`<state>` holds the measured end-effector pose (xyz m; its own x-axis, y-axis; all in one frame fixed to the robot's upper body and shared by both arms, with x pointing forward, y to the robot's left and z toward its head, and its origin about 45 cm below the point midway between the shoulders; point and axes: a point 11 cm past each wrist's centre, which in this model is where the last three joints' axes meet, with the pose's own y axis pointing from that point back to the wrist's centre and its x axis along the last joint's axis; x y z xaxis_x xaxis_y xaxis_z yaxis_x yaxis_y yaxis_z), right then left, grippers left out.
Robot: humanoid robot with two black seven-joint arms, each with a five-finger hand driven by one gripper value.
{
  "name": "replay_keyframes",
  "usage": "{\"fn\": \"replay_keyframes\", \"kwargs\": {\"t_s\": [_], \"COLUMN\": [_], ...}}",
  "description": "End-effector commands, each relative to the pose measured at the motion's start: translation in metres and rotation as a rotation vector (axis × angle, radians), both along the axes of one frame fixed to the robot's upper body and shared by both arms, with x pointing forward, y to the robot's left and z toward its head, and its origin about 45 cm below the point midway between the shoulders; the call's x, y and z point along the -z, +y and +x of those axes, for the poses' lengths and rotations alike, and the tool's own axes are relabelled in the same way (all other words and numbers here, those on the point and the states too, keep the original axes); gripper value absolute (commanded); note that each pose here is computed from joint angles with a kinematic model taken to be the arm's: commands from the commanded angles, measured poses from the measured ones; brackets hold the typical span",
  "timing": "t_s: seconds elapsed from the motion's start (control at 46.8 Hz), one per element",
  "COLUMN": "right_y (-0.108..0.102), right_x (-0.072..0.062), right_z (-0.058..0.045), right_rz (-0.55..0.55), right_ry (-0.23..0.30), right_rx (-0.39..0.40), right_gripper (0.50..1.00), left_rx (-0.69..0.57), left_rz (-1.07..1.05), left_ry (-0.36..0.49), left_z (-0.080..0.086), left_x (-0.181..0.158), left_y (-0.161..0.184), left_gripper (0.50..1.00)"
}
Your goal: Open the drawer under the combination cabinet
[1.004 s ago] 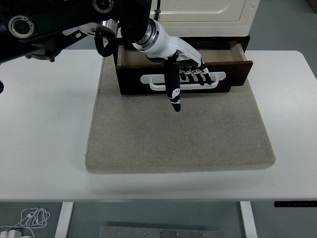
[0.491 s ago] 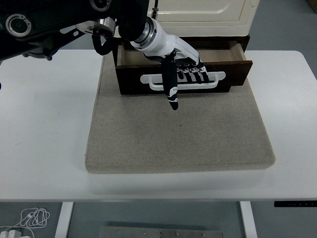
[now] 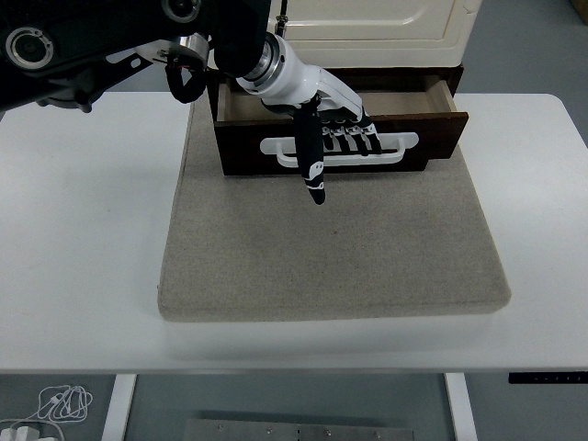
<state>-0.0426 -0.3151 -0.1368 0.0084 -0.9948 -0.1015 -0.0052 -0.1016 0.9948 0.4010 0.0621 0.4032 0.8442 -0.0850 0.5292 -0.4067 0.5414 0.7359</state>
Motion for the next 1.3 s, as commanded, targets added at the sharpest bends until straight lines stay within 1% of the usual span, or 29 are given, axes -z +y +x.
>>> {"fn": "replay_keyframes", "kwargs": {"t_s": [0.0, 0.791, 1.09, 1.218, 1.282], "right_y": [0.0, 0.0, 0.0, 0.0, 0.0], "right_x": [0.0, 0.0, 0.0, 0.0, 0.0], "right_z": [0.001, 0.001, 0.001, 0.001, 0.0], "right_rz": [0.0, 0.0, 0.0, 0.0, 0.0], "right_ry": [-0.001, -0.001, -0.001, -0.001, 0.0], "right_rx": [-0.001, -0.001, -0.001, -0.001, -0.001], "right_gripper": [0.926, 0.926, 0.926, 0.926, 0.926], "left_rx": [0.01, 0.015, 0.011, -0.012, -0.013], "left_rz": [0.0, -0.037, -0.087, -0.095, -0.1], "left_ry": [0.003, 0.024, -0.002, -0.016, -0.015], "left_z": [-0.002, -0.006, -0.003, 0.004, 0.004], "left_x": [0.001, -0.005, -0.024, -0.029, -0.03], "left_y": [-0.002, -0.004, -0.007, -0.004, -0.004], "left_gripper": [1.0, 1.0, 1.0, 1.0, 1.0]}}
